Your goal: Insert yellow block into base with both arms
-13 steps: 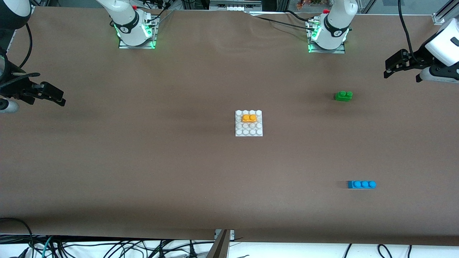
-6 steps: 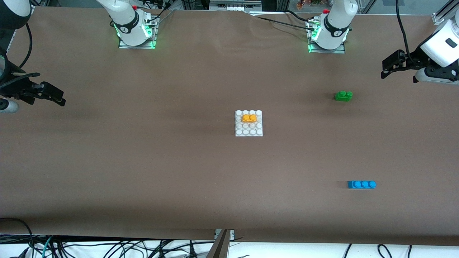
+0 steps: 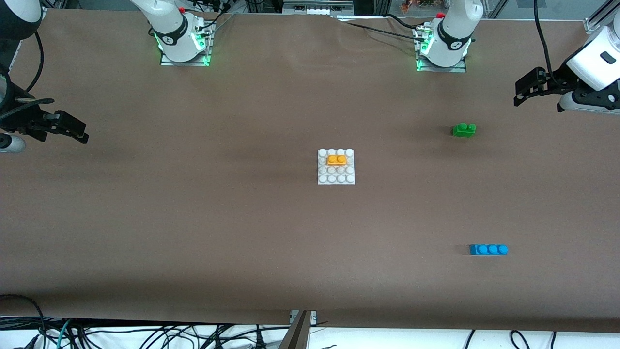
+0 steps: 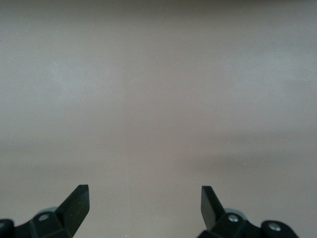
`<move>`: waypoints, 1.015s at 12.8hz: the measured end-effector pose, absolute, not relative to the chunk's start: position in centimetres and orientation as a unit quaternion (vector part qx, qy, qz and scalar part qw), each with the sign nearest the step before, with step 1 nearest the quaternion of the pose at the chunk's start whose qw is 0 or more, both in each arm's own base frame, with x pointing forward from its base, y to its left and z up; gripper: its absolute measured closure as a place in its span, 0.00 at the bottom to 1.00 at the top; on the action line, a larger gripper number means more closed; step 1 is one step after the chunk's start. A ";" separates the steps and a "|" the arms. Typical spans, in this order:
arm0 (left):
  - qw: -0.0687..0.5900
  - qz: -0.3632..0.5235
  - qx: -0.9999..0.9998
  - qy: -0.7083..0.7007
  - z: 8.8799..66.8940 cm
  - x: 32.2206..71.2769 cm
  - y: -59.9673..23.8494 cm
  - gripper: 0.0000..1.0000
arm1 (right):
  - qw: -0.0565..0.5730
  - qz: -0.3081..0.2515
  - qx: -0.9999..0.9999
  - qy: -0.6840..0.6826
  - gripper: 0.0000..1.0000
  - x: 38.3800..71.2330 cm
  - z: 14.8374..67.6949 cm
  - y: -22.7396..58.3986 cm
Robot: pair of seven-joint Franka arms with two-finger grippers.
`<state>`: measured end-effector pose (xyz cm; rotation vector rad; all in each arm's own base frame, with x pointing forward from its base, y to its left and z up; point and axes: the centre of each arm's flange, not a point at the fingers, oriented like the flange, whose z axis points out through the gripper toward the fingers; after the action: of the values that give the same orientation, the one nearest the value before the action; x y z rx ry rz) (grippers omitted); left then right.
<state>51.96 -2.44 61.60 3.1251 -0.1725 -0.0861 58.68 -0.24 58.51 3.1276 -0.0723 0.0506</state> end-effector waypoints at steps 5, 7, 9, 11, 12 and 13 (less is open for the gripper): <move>0.005 -0.032 0.998 -0.054 61.5 51.9 -2.4 0.00 | 0.006 0.016 1.000 -0.023 0.00 58.7 58.5 -0.2; 0.005 -0.032 0.998 -0.054 61.5 51.9 -2.4 0.00 | 0.006 0.016 1.000 -0.023 0.00 58.7 58.5 -0.2; 0.006 -0.031 0.998 -0.055 61.5 51.9 -2.5 0.00 | 0.006 0.016 1.000 -0.023 0.00 58.7 58.5 -0.2; 0.010 -0.026 0.998 -0.055 61.6 52.0 -2.6 0.00 | 0.006 0.015 1.000 -0.023 0.00 58.7 58.5 -0.2; 0.010 -0.020 0.998 -0.055 61.5 52.3 -2.6 0.00 | 0.006 0.015 1.000 -0.024 0.00 58.7 58.5 -0.2; 0.010 -0.016 0.998 -0.055 61.4 52.5 -2.6 0.00 | 0.006 0.015 1.000 -0.024 0.00 58.7 58.5 -0.2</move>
<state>52.50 -2.65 61.41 3.1157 -0.1710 -0.0496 58.65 -0.25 58.48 3.1277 -0.0745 0.0473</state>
